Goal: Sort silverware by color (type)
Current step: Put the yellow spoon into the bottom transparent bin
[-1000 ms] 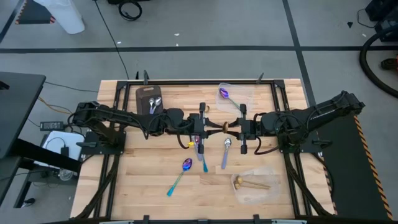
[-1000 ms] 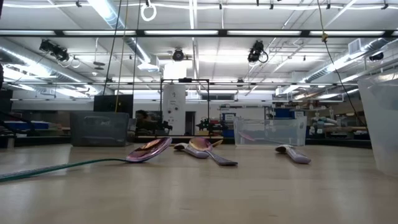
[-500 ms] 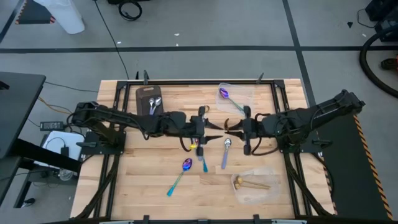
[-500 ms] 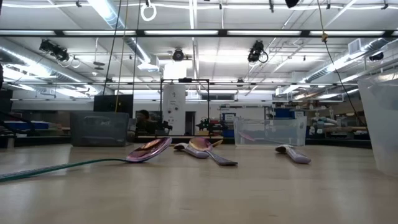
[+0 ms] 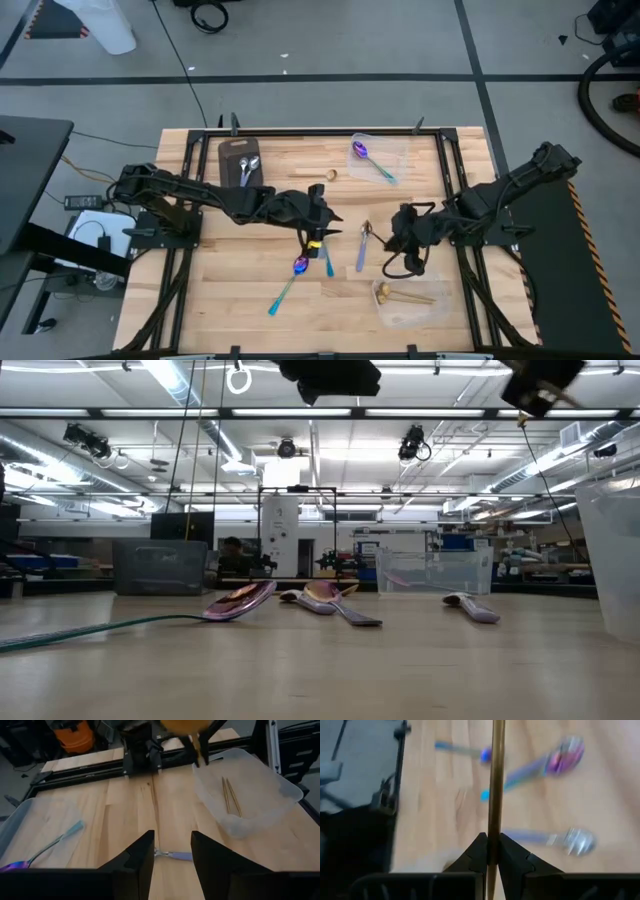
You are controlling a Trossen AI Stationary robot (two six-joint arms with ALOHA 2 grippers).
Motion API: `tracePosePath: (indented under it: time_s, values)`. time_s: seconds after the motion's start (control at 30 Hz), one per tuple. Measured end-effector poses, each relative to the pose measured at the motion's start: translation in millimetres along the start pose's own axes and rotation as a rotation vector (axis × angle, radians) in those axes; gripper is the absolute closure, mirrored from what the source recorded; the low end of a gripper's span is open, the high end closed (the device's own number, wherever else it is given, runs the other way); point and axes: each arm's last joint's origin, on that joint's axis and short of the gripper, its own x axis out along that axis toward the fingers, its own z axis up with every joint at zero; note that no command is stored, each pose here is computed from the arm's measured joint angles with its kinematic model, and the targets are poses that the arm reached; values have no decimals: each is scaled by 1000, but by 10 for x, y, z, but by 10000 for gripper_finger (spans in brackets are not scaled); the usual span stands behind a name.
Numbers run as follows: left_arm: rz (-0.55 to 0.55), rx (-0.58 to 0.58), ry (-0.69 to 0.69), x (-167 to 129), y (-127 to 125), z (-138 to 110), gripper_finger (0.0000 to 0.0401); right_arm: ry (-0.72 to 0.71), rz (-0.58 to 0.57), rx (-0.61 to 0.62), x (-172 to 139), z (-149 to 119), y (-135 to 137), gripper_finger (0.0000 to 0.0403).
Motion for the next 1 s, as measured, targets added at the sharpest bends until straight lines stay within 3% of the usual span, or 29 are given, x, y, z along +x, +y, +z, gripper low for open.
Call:
tracePosePath:
  time_s: [0.13,0.4,0.63,0.8,1.0]
  values:
    - [-3,-7,4,-1,-11,-3,264,138,24,124,-16,-127,23,363]
    - [-50,90,38,-82,-177,-8,264,464,50,89,206,-429,220,367]
    - [-83,159,21,-135,-303,24,264,697,51,163,500,-605,334,367]
    - [-119,107,147,-163,-412,-96,264,788,57,164,603,-694,384,366]
    - [-136,-32,240,-179,-551,-255,264,826,48,144,692,-742,393,358]
